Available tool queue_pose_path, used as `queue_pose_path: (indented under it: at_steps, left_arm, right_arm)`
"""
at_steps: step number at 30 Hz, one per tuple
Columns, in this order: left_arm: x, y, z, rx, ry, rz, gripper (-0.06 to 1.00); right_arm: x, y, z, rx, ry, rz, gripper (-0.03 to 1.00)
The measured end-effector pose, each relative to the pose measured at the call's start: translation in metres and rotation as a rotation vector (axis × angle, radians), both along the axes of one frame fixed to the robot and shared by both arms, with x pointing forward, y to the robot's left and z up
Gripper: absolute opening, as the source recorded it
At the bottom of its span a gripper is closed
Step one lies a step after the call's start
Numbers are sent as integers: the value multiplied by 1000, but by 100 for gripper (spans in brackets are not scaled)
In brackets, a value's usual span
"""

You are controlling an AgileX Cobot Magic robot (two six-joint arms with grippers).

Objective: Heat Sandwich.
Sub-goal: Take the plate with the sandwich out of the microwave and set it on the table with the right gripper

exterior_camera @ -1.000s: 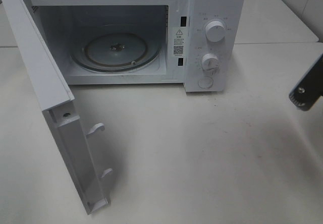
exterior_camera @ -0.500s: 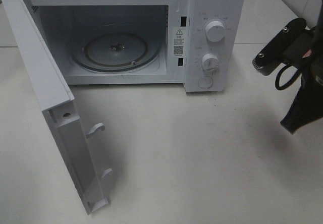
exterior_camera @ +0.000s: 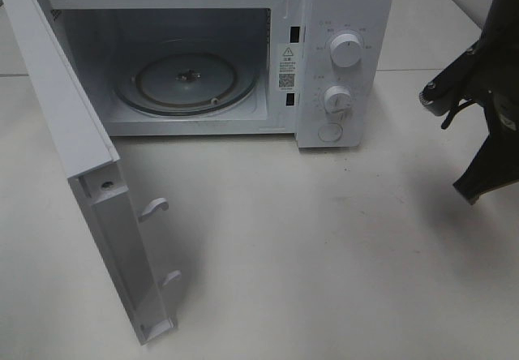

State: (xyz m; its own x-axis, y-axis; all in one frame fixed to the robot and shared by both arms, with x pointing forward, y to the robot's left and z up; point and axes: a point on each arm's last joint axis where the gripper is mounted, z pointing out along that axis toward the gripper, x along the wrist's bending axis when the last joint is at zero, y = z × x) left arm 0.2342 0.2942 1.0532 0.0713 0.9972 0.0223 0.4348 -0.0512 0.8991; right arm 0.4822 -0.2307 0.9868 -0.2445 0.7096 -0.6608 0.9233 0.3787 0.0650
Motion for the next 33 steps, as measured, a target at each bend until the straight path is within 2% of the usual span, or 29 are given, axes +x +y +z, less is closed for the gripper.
queue_pose_path:
  at_steps: [6, 13, 18, 33]
  left_arm:
    - [0, 0, 0, 0, 0, 0, 99]
    - [0, 0, 0, 0, 0, 0, 99]
    - [0, 0, 0, 0, 0, 0, 99]
    - [0, 0, 0, 0, 0, 0, 99]
  right_arm:
    - [6, -16, -6, 7, -34, -100, 11]
    - [3, -30, -28, -13, 11, -167, 11]
    - [4, -31, -48, 1, 6, -191, 11]
    - [13, -27, -83, 16, -6, -191, 11]
